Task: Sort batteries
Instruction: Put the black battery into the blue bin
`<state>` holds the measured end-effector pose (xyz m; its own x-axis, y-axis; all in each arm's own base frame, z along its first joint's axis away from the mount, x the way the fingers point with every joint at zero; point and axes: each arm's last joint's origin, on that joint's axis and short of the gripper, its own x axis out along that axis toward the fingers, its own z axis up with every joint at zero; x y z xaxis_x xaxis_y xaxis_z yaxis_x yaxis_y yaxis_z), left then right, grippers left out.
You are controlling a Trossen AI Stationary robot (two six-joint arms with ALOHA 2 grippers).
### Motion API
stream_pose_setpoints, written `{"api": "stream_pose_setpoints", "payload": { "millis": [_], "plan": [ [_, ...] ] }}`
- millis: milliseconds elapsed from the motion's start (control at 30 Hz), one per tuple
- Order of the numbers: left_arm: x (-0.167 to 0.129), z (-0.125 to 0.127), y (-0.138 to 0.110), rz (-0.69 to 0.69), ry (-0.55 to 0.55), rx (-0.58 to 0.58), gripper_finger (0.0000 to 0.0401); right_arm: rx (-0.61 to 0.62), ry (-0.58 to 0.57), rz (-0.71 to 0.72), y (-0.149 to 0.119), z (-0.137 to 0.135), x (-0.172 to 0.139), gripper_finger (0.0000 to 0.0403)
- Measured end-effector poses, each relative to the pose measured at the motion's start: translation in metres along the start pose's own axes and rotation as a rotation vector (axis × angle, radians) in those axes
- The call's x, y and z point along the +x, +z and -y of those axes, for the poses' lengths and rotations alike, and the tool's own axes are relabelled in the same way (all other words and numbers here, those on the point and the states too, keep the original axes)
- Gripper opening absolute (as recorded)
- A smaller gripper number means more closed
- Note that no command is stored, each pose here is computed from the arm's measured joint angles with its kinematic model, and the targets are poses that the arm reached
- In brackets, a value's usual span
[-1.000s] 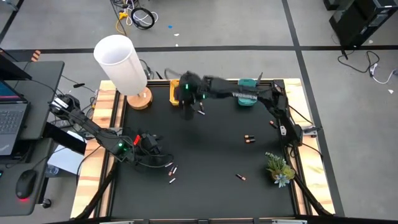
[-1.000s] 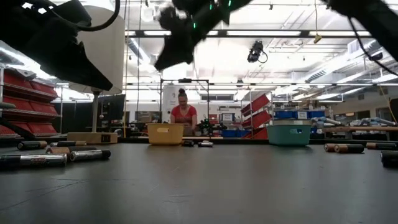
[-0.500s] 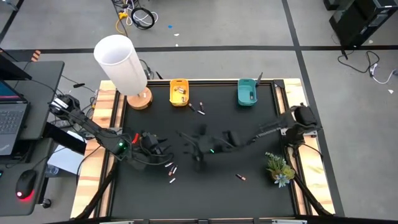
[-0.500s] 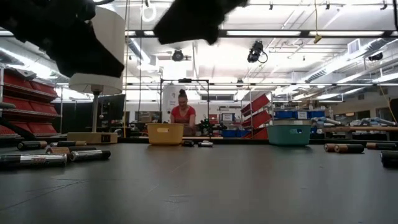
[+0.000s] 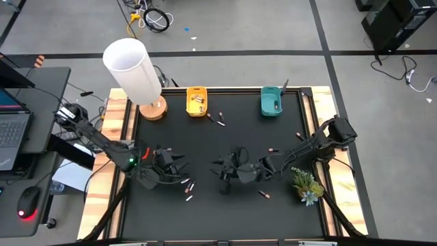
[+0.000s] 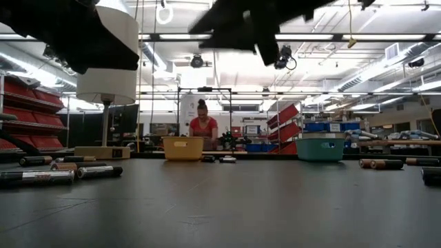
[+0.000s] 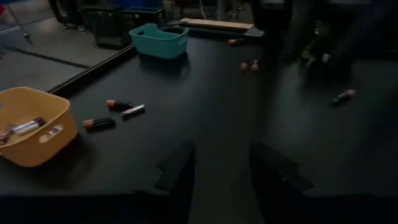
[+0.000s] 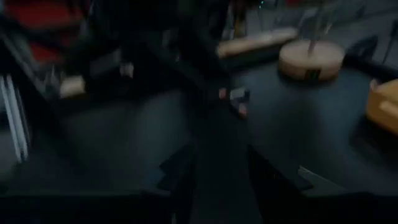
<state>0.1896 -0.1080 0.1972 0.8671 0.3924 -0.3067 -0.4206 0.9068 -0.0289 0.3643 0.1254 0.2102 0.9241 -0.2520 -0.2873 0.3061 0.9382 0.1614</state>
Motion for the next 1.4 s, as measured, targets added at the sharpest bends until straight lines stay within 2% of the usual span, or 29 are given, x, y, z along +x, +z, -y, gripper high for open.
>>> {"api": "stream_pose_setpoints", "payload": {
  "millis": [167, 333, 467, 667, 867, 1167, 1300, 1400],
  "plan": [
    [-0.008, 0.011, -0.003, -0.005, -0.092, -0.018, 0.0152, 0.026, 0.060, 0.082, 0.002, -0.019, -0.010, 0.0149],
    [-0.021, 0.025, -0.005, 0.018, -0.187, -0.098, 0.0152, 0.047, 0.034, 0.091, -0.005, -0.032, -0.022, 0.0149],
    [-0.022, 0.032, -0.009, 0.037, -0.205, -0.066, 0.0152, 0.051, 0.027, 0.082, -0.010, -0.039, -0.030, 0.0149],
    [-0.018, 0.034, -0.016, 0.022, -0.184, 0.008, 0.0152, 0.000, 0.013, 0.025, -0.016, -0.036, -0.028, 0.0149],
    [-0.012, 0.030, -0.011, 0.063, -0.129, 0.124, 0.0152, -0.008, -0.002, -0.009, -0.022, -0.022, -0.010, 0.0149],
    [0.002, 0.022, -0.008, 0.062, -0.043, 0.257, 0.0151, -0.096, 0.051, -0.027, -0.056, -0.015, 0.025, 0.0149],
    [0.009, 0.017, -0.007, 0.053, -0.010, 0.320, 0.0151, -0.164, 0.061, -0.037, -0.061, -0.016, 0.027, 0.0149],
    [0.013, 0.014, -0.006, 0.049, 0.009, 0.319, 0.0151, -0.201, 0.123, -0.049, -0.061, -0.017, 0.027, 0.0149]
  ]
}}
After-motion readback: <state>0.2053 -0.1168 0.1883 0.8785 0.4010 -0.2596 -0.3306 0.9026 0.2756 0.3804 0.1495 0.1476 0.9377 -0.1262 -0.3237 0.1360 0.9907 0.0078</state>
